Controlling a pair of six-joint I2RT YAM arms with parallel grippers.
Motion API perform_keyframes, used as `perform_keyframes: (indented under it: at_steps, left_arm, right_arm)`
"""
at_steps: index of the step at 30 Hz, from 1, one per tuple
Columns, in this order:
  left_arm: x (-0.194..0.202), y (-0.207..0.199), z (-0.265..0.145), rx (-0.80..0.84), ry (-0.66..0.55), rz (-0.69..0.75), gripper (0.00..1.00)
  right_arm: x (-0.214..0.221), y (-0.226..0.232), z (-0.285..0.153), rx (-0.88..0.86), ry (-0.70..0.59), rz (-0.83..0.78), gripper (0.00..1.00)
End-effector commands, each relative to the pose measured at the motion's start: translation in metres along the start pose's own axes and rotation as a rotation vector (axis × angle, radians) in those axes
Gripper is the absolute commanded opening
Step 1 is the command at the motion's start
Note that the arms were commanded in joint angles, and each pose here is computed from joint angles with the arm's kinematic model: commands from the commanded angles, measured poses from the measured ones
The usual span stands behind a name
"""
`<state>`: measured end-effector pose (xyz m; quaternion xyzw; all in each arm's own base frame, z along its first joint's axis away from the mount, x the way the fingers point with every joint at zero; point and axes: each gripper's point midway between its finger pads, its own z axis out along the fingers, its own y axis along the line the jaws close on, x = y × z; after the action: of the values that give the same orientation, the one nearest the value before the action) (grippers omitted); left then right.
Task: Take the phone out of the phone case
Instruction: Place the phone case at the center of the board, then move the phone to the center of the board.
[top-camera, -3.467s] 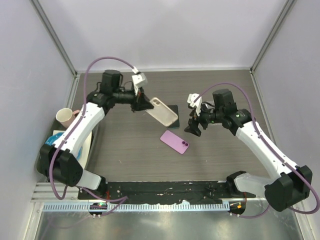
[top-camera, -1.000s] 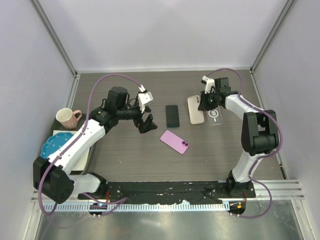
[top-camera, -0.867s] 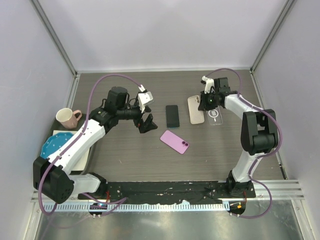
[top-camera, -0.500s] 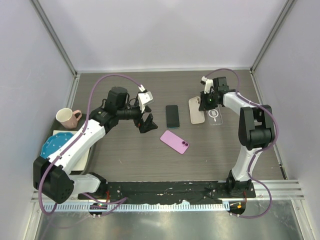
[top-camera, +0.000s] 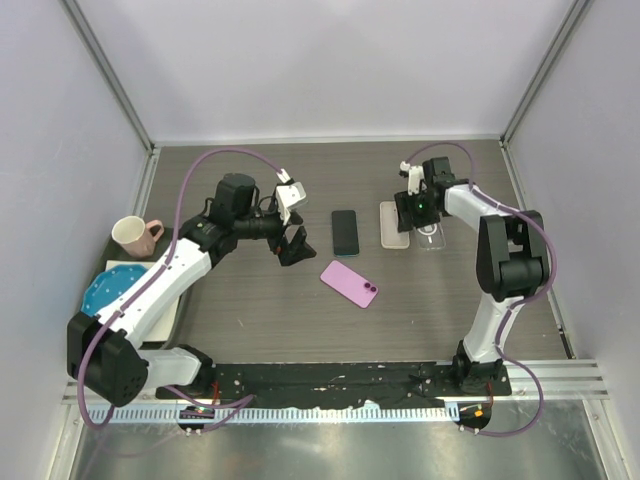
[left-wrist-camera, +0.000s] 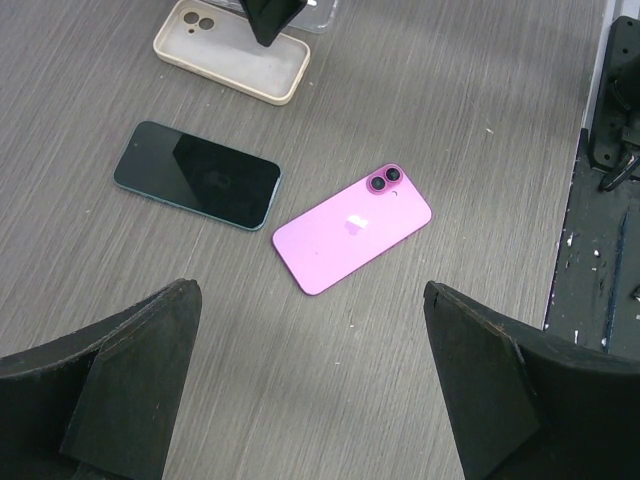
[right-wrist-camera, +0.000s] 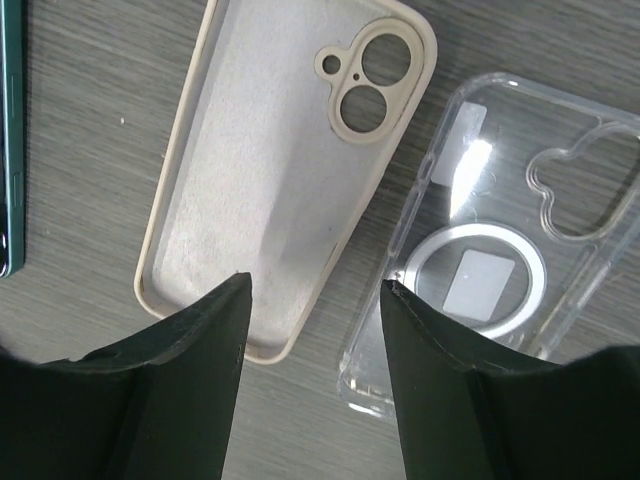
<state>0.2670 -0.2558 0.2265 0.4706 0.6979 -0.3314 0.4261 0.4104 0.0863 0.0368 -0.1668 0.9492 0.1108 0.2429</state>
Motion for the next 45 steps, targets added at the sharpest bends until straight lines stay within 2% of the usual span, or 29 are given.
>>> perform_keyframes:
  at_steps: [1,2,5,7,10,15,19,27,31,35,40,44,45]
  left_arm:
    - [-0.010,0.001,0.000,0.002,-0.042,0.028,0.96]
    - [-0.010,0.001,-0.001,-0.003,-0.042,0.029,0.96]
    - [-0.008,0.003,-0.001,-0.012,-0.040,0.032,0.97]
    - [-0.009,0.005,-0.004,-0.021,-0.043,0.034,0.97]
    - [-0.011,0.012,-0.013,-0.042,-0.055,0.017,0.97]
    - [-0.003,0.029,-0.037,-0.103,-0.048,0.003,0.99]
    - [0.016,0.032,-0.042,-0.140,0.008,0.021,1.00]
    - [0.030,0.030,-0.044,-0.164,0.026,0.005,1.00]
    - [0.033,0.028,-0.046,-0.171,0.025,-0.001,1.00]
    - [0.032,0.029,-0.052,-0.190,0.029,0.010,1.00]
    - [0.033,0.030,-0.060,-0.209,0.040,0.009,1.00]
    - [0.034,0.031,-0.066,-0.231,0.038,0.013,1.00]
    - [0.036,0.032,-0.067,-0.236,0.039,0.011,1.00]
  right_arm:
    - [-0.033,0.002,-0.046,0.062,-0.103,-0.071,0.60]
    - [-0.033,0.002,-0.053,0.074,-0.103,-0.084,0.61]
    - [-0.042,0.019,-0.085,0.090,-0.156,-0.169,0.81]
    - [-0.037,0.042,-0.101,0.069,-0.174,-0.276,0.87]
    - [-0.010,0.085,-0.109,-0.027,-0.168,-0.432,0.89]
    - [0.043,0.142,-0.096,-0.213,-0.103,-0.567,0.90]
    - [0.077,0.142,-0.079,-0.225,-0.017,-0.639,0.91]
    - [0.119,0.110,-0.070,-0.159,0.105,-0.942,0.91]
    - [0.122,0.113,-0.057,-0.170,0.133,-0.980,0.86]
    - [0.121,0.132,-0.043,-0.220,0.141,-1.018,0.71]
    - [0.135,0.158,-0.025,-0.303,0.181,-1.101,0.65]
    - [0.140,0.177,-0.009,-0.384,0.209,-1.093,0.39]
    - [0.135,0.183,-0.008,-0.400,0.199,-1.092,0.38]
